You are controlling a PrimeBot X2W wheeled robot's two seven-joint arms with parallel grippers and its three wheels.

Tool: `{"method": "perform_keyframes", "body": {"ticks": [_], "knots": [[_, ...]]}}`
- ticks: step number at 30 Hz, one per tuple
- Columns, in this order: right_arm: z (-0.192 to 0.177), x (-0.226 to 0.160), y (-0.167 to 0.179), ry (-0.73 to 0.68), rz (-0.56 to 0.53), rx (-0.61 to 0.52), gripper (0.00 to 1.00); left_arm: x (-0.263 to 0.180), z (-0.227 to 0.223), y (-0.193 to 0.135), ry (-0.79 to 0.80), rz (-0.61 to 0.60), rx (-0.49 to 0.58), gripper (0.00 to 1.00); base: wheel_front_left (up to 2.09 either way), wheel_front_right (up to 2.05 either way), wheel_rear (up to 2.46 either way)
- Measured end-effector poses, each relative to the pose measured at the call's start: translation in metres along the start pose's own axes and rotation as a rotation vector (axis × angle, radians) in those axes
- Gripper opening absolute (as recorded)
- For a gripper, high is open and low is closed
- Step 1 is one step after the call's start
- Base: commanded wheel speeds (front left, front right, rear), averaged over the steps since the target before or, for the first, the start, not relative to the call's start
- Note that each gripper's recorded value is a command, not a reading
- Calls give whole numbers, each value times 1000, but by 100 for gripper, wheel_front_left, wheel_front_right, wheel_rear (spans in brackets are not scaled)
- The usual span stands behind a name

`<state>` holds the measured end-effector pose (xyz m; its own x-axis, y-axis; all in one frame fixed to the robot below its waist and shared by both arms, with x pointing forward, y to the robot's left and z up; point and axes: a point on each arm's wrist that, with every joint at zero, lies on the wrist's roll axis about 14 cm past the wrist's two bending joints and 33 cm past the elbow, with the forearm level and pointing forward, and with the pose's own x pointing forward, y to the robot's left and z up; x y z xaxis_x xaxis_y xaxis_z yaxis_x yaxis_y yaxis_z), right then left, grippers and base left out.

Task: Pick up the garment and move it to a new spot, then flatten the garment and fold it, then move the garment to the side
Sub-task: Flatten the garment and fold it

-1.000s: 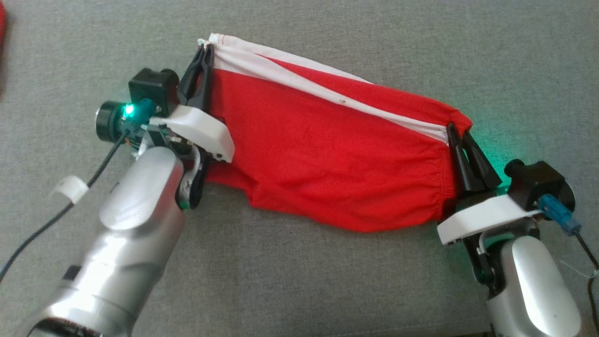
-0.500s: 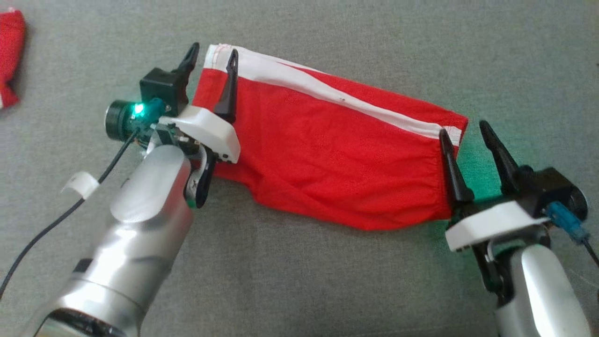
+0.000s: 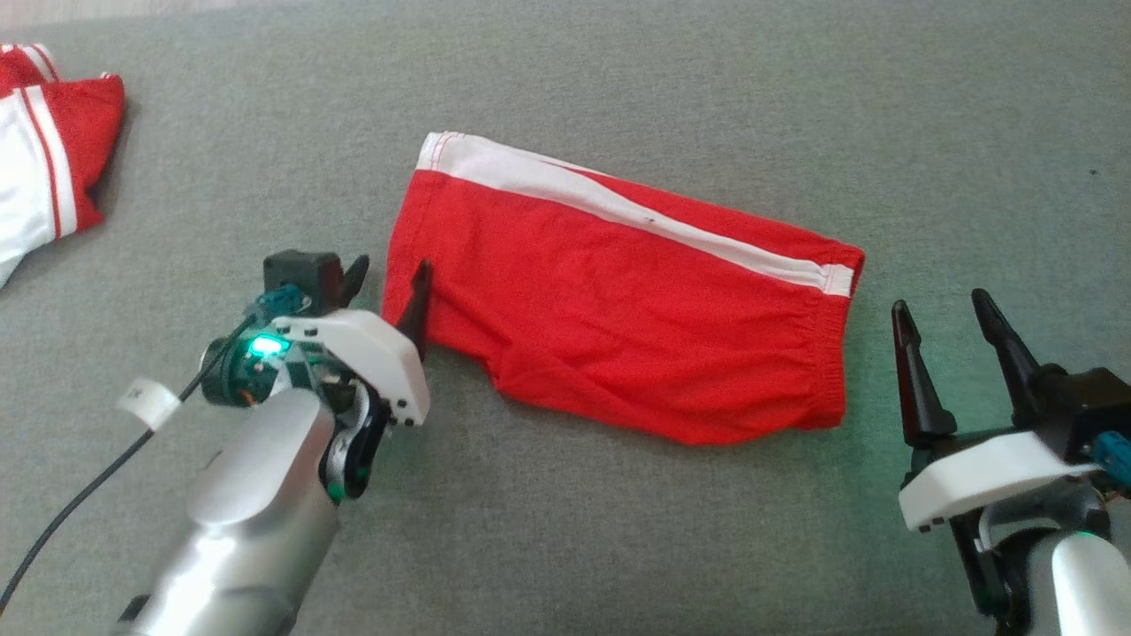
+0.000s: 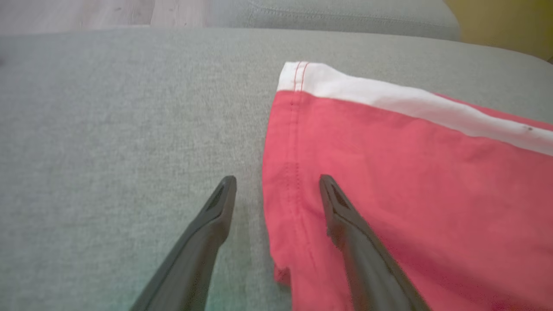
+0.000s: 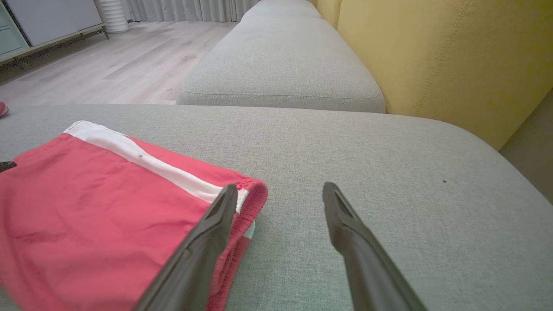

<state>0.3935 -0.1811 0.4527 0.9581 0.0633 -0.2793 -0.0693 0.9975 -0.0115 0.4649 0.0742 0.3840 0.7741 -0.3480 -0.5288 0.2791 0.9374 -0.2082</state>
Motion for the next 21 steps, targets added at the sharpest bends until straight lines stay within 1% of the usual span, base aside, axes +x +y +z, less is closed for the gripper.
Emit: {"method": "perform_keyframes", "body": {"ticks": [2, 5, 8, 13, 14, 15, 16, 17, 18, 21], "knots": [[3, -4, -3, -7, -9, -2, 100, -2, -7, -2, 35, -12, -13, 100, 0, 0, 0], [8, -6, -6, -16, -20, -4, 100, -4, -11, -10, 67, -41, -71, 100, 0, 0, 0], [8, -9, -9, -12, -29, -3, 100, -4, -15, -13, 102, -52, -89, 100, 0, 0, 0], [9, -12, -11, -17, -36, -1, 100, -4, -17, -27, 134, -111, -119, 100, 0, 0, 0], [10, -12, -12, -19, -38, -1, 100, -4, -18, -31, 142, -126, -124, 88, 0, 0, 0], [10, -13, -12, -20, -40, -1, 100, -5, -18, -34, 149, -138, -123, 62, 0, 0, 0], [11, -13, -13, -22, -41, -1, 100, -6, -19, -37, 158, -144, -119, 44, 0, 0, 0], [11, -14, -13, -24, -42, -1, 100, -7, -20, -38, 163, -149, -116, 30, 0, 0, 0], [12, -14, -13, -26, -43, -1, 100, -8, -22, -39, 165, -150, -117, 0, 0, 0, 0], [16, -16, -14, -39, -46, -2, 100, -14, -27, -39, 150, -139, -125, 0, 0, 0, 0]]}}
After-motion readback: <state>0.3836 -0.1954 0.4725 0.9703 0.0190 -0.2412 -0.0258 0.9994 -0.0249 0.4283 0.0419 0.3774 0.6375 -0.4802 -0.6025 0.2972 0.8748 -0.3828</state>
